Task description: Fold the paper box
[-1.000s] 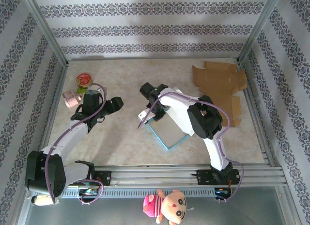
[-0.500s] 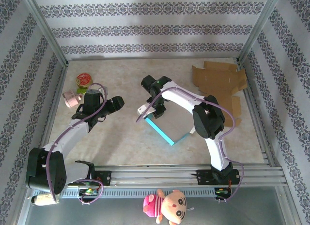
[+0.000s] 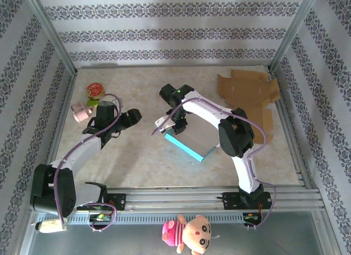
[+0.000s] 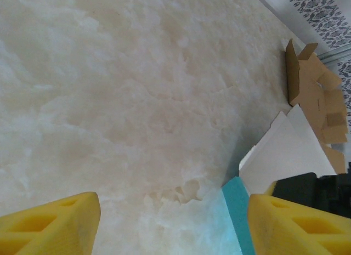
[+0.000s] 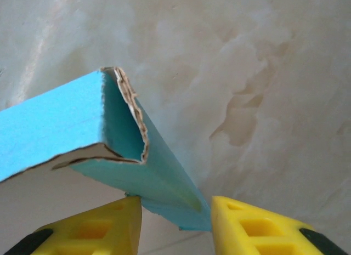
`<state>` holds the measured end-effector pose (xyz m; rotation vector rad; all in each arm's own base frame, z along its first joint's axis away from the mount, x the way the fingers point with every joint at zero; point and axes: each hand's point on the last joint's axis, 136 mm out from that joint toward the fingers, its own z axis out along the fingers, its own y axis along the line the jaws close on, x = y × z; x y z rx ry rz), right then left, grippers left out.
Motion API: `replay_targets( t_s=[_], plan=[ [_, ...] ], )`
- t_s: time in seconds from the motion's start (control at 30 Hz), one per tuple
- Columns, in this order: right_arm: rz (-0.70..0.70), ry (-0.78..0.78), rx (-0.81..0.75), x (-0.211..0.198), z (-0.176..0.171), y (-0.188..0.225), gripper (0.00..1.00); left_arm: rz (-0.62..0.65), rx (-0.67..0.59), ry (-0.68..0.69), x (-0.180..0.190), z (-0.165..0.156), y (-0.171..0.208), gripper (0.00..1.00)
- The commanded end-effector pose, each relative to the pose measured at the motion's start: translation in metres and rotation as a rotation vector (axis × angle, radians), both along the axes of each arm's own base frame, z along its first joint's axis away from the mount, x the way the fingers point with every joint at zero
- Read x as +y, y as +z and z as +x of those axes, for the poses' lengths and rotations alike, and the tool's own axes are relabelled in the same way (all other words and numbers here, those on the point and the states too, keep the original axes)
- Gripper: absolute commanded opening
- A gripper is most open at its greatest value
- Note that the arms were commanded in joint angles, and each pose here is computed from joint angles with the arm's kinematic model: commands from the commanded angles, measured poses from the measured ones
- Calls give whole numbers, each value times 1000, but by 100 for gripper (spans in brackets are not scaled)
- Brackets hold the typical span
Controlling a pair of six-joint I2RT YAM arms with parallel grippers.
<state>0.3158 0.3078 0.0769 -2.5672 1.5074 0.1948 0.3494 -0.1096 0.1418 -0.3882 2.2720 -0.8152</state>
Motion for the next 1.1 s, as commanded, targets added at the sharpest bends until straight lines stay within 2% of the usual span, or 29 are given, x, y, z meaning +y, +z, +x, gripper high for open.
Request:
replay_targets(
  t_s=[0.0,0.07,0.2,0.33,0.4,0.6,0.77,0.87,1.0,1.07],
  plan=[
    [36,-31,41,25,-8,-21,38,-111,35,-12,-11,1,2,69],
    [44,-39,27,34,-10,-34,39,-165,95,-17,-18,-9,-11,65],
    [70,-108,-3,49,-3,-55,39,-156,186,-19,-27,-36,-38,61],
    [60,-175,-55,55,10,-66,34,-180,237,12,-33,-55,-54,57],
    [74,-201,-56,59,12,-65,30,-227,244,5,-42,-59,-58,55],
    [119,-230,-48,62,14,-60,20,-347,271,-77,-92,-56,-65,40],
    [144,-290,-74,60,25,-52,12,-457,304,-84,-113,-49,-83,35],
    [164,-329,-76,57,31,-47,11,-493,282,-77,-114,-41,-86,37],
    [161,-367,-75,44,37,-47,11,-479,250,-40,-104,-34,-86,51],
    [150,-388,-79,35,42,-49,12,-442,239,-20,-96,-32,-85,55]
  ],
)
